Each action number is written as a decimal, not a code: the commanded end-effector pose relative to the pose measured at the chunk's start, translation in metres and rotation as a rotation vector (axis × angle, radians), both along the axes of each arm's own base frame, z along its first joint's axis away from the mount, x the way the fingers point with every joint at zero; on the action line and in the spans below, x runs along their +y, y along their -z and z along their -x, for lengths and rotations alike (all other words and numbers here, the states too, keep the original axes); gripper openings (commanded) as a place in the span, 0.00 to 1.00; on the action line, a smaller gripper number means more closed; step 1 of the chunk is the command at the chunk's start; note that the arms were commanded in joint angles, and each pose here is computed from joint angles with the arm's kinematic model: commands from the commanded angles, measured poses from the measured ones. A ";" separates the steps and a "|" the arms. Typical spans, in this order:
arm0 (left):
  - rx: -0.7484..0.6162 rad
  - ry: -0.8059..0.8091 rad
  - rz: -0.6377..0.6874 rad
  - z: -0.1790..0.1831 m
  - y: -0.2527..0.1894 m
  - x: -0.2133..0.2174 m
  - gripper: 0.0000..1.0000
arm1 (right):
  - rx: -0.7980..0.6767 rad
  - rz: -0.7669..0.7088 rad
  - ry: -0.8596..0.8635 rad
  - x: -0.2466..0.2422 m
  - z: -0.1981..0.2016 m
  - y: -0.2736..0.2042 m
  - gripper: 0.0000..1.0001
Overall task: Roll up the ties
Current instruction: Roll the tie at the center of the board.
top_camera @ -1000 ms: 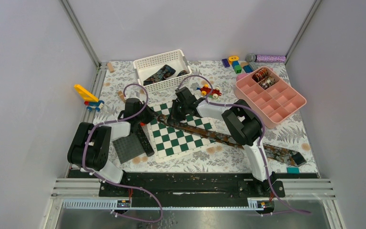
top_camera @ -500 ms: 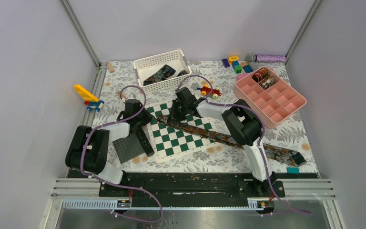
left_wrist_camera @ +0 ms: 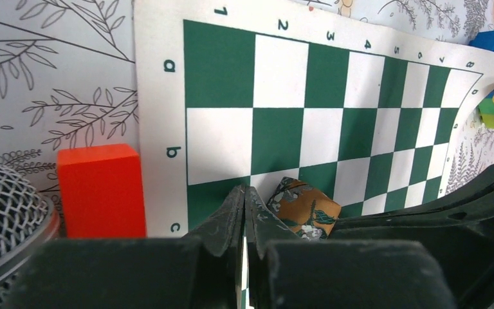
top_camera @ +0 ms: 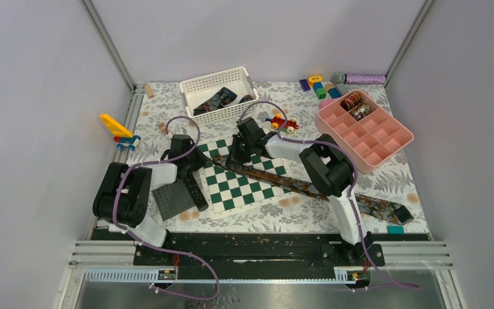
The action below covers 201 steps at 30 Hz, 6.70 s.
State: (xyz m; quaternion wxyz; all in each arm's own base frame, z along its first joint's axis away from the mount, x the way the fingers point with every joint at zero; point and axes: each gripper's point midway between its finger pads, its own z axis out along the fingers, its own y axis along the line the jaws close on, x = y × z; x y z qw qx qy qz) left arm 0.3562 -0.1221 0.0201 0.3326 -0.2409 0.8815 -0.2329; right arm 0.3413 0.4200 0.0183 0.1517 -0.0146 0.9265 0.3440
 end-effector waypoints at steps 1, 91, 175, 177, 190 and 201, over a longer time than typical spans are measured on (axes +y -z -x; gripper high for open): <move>-0.059 0.052 0.032 -0.010 -0.011 -0.011 0.00 | -0.005 0.025 0.009 0.002 -0.002 0.004 0.00; -0.187 0.243 0.194 0.003 -0.046 -0.072 0.00 | -0.218 -0.025 0.050 -0.024 -0.003 -0.071 0.00; -0.213 0.258 0.174 0.017 -0.014 -0.064 0.43 | -0.063 0.063 0.029 -0.027 0.008 -0.007 0.00; -0.210 0.259 0.171 0.020 -0.012 -0.063 0.45 | -0.063 0.062 0.029 -0.026 0.008 -0.007 0.00; -0.217 0.286 0.180 0.027 -0.009 -0.063 0.43 | -0.063 0.065 0.030 -0.027 0.008 -0.007 0.00; -0.235 0.305 0.184 0.025 -0.016 -0.066 0.25 | -0.062 0.063 0.030 -0.026 0.008 -0.007 0.00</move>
